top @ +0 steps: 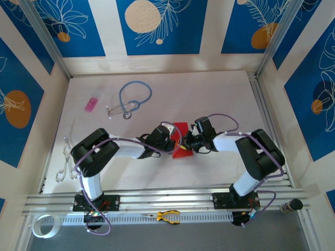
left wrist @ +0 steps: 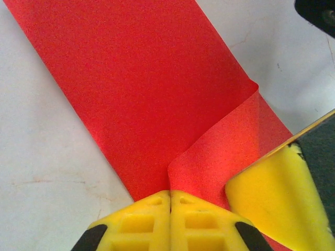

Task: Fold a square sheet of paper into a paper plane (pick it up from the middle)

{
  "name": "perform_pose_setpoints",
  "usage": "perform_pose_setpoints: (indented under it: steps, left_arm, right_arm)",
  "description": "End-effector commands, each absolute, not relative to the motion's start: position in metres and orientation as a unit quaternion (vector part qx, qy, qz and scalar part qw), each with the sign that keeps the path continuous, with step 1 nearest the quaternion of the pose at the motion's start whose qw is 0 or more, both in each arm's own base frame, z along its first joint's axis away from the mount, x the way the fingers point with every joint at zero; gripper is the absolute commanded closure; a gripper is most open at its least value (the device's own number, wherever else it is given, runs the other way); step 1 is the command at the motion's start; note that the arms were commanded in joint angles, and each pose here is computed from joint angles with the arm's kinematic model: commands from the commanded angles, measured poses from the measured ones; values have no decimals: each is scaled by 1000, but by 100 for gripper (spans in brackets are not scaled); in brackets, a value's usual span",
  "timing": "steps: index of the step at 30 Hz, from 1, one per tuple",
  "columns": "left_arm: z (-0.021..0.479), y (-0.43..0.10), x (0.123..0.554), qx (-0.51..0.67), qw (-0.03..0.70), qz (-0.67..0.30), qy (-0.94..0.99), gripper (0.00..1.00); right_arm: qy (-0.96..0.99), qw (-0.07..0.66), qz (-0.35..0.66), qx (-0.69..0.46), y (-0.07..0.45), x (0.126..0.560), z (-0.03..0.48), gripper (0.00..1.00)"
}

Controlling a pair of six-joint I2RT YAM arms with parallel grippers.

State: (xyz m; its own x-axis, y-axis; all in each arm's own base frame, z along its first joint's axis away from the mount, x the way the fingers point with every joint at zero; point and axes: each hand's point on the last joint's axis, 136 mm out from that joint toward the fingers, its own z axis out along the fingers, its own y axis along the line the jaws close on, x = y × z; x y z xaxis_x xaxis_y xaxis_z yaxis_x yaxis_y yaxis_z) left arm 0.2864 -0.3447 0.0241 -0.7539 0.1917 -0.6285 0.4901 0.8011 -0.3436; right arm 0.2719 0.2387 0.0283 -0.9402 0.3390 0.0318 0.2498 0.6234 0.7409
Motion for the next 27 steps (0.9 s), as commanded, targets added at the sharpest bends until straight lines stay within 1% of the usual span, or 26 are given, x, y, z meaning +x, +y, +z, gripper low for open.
perform_pose_setpoints:
  steps: [1,8,14,17,22,27]
  left_arm:
    - [4,-334,279,191,266,-240,914,100]
    - [3,-334,278,194,263,-239,915,100]
    - [2,-333,278,196,262,-236,915,100]
    - [2,-333,278,196,262,-235,915,100]
    - [4,-334,279,197,263,-237,914,100]
    - [4,-334,279,198,263,-237,914,100]
  right_arm:
    - [904,43,386,178,230,264,11,100]
    - [908,30,368,197,222,253,-3,100]
    - [901,72,393,170,227,271,37,100]
    - [897,84,402,163,224,281,48,100]
    - [899,79,393,175,217,288,36,100]
    - [914,75,345,198,202,286,10,100]
